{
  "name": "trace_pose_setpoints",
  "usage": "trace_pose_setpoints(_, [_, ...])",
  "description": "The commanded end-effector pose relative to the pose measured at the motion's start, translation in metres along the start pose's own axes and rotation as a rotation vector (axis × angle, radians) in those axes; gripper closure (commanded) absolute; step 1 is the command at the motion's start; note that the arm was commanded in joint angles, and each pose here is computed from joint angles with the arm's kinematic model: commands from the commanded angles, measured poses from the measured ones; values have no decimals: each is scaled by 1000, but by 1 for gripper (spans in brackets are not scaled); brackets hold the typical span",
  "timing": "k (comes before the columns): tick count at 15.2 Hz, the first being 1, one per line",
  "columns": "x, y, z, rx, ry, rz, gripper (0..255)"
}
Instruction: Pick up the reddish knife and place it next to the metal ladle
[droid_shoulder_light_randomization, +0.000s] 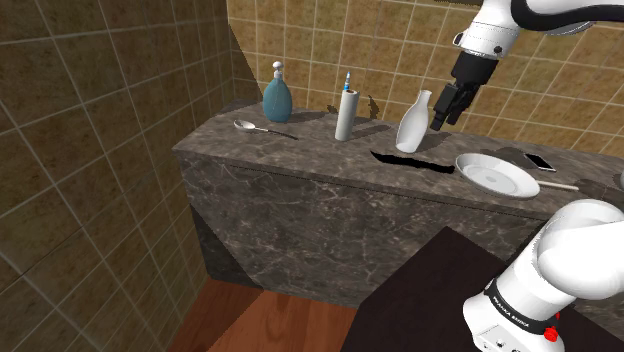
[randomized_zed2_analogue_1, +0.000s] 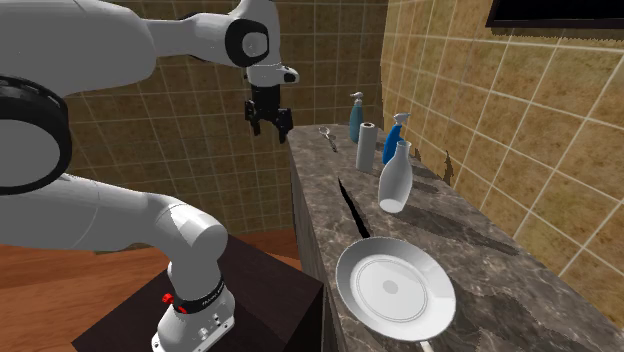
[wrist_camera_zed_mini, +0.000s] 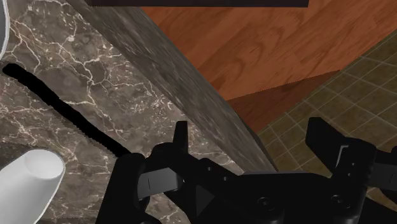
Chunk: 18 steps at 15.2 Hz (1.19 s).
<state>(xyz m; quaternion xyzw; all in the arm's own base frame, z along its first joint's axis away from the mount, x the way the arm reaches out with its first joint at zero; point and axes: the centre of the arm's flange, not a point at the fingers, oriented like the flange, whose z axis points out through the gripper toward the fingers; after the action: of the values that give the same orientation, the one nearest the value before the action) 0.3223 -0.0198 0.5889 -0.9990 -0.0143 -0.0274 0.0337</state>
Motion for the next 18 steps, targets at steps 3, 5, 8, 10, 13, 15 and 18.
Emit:
trace_pose_setpoints(3, [4,21,15,-2,-5,-54,0])
trace_pose_setpoints(5, [9,42,31,-4,-10,-107,0])
trace_pose_setpoints(8, [18,72,54,-7,-17,-188,0])
trace_pose_setpoints(10, [26,92,69,-9,-22,-242,0])
trace_pose_setpoints(13, [39,121,92,-13,-30,-322,0])
trace_pose_setpoints(15, [49,140,108,-15,-35,-376,0])
trace_pose_setpoints(18, [65,167,131,-18,-42,-456,0])
